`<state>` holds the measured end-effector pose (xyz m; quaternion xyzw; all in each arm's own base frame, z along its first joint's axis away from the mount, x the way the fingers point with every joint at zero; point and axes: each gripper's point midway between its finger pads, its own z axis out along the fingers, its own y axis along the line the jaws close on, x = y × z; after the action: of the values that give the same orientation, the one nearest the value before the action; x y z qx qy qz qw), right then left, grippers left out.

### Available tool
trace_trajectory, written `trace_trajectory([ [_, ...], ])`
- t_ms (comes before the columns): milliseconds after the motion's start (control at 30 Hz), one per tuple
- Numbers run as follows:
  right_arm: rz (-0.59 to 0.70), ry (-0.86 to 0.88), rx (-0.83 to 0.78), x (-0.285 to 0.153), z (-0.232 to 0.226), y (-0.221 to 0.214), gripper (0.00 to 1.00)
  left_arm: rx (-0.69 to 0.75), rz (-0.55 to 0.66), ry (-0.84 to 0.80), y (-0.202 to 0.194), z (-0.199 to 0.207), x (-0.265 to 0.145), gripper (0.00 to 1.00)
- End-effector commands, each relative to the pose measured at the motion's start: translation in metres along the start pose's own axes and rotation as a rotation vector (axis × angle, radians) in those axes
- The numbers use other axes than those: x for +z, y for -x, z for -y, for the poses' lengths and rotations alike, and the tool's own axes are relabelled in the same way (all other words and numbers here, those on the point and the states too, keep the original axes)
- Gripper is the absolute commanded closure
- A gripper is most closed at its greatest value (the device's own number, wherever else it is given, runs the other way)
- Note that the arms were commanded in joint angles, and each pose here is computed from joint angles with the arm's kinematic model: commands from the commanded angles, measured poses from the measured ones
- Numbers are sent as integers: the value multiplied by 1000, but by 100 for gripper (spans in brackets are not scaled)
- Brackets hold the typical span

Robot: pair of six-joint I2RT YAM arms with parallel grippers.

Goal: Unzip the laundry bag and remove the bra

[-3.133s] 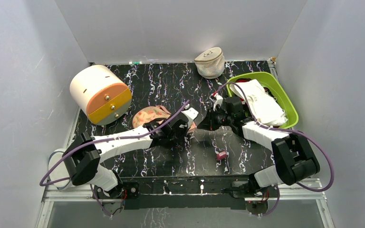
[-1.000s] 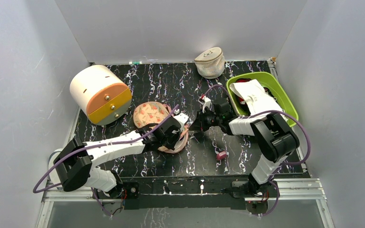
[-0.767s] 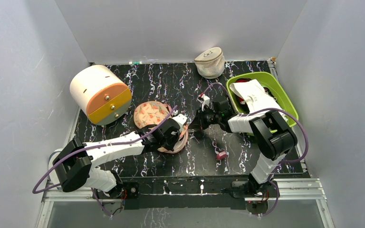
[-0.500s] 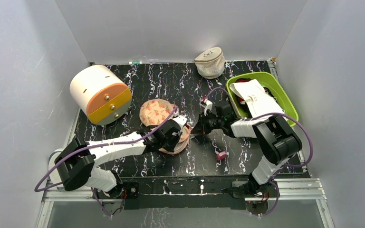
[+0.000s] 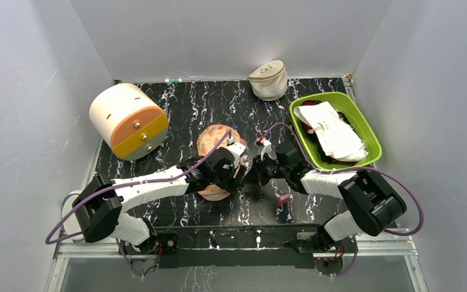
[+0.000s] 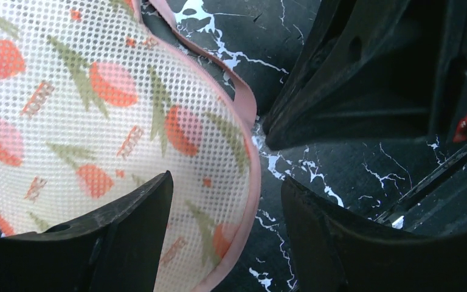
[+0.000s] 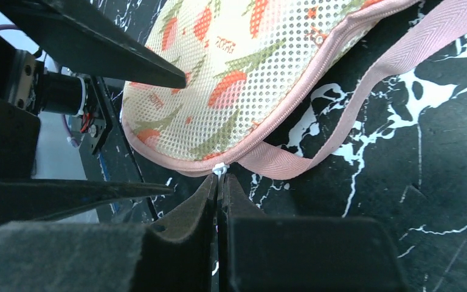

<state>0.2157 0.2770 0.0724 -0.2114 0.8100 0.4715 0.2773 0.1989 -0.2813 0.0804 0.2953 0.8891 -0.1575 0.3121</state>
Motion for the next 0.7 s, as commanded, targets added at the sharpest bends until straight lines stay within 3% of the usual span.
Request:
trace_trajectory([
  [0,82,30,-39,0,-17,19,100,10,6,-23,8,11,5,36],
  [200,81,43,-51,2,-26,21,100,60,-29,38,-4,3,11,44],
  [500,77,21,-62,4,-23,24,100,115,4,174,-3,-23,-2,83],
  [667,84,-45,-76,6,-10,29,100,126,2,173,-8,-26,-8,94],
])
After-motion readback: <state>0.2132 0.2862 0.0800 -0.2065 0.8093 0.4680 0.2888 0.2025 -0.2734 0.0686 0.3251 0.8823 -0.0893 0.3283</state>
